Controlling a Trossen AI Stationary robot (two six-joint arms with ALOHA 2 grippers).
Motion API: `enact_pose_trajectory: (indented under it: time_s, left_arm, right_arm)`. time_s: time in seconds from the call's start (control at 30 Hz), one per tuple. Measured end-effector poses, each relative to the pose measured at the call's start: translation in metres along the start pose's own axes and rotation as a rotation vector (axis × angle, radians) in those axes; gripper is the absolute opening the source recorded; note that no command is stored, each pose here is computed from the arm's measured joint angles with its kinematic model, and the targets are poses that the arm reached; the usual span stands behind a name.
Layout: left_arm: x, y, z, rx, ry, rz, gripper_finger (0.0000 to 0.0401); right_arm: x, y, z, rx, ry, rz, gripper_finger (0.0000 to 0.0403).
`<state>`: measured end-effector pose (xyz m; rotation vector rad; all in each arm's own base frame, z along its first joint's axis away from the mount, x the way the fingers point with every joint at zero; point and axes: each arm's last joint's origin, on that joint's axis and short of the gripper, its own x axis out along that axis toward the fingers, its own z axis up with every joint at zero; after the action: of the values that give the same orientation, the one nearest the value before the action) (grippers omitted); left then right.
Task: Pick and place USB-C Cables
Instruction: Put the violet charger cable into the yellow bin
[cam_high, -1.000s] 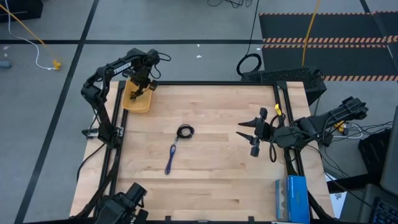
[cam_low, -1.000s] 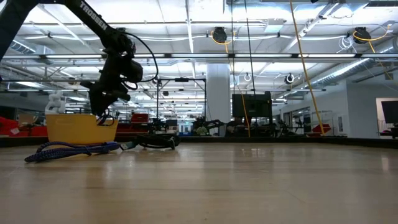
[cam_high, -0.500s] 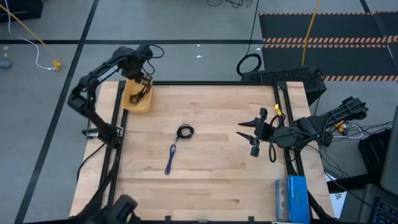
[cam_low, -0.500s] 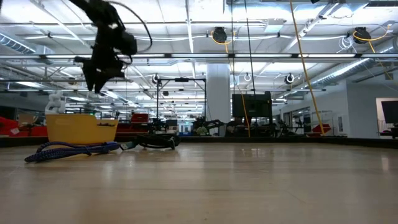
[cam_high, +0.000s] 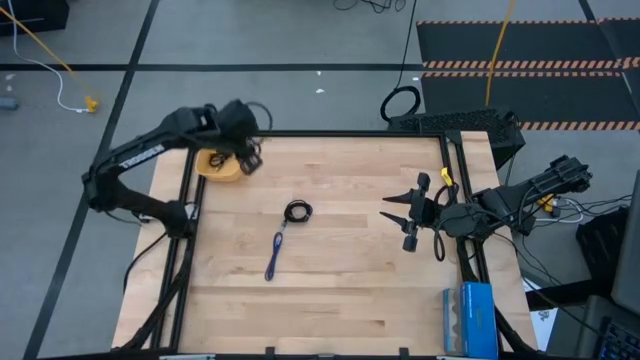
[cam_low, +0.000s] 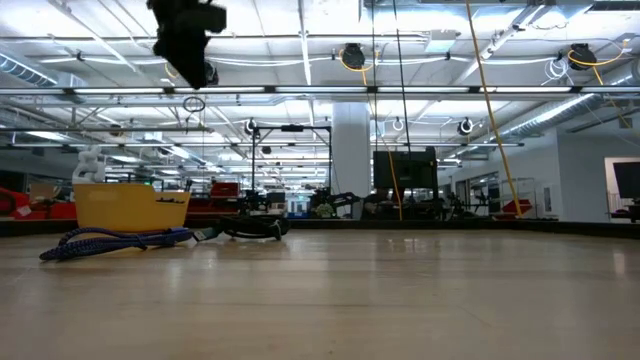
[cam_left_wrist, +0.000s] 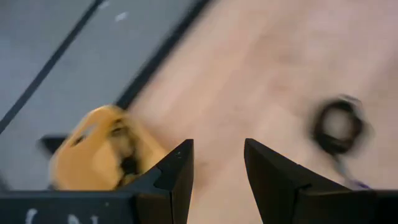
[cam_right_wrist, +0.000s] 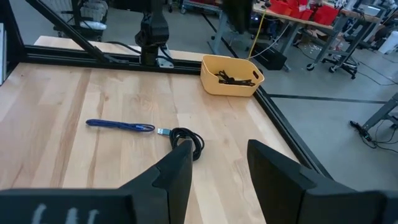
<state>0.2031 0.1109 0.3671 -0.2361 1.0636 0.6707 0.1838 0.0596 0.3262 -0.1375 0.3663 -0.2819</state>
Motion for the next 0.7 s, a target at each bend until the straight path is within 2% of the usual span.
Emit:
enact_pose_trajectory:
  time_s: [0.1,0.23,0.43,0.7]
  left_arm:
    - [-0.008,-0.028,-0.005,0.11,-0.013,-0.094,0.0145]
    - [-0.016,-0.055,-0.017,0.228,0.024,-0.165,0.0145]
    - [-0.029,-0.079,-0.037,0.31,0.095,-0.225,0.0145]
    - [-0.072,-0.096,-0.063,0.388,-0.104,-0.336,0.0145]
  right_arm:
    - [0.0,0.0,0.0,0.0,0.0,0.0,0.0146]
    - [0.0,0.0,0.0,0.019,-0.001,0.001,0.0146]
    - [0.0,0.0,0.0,0.026,0.0,0.001,0.0146]
    - [0.0,0.0,-0.001,0.073,0.008,0.0,0.0146]
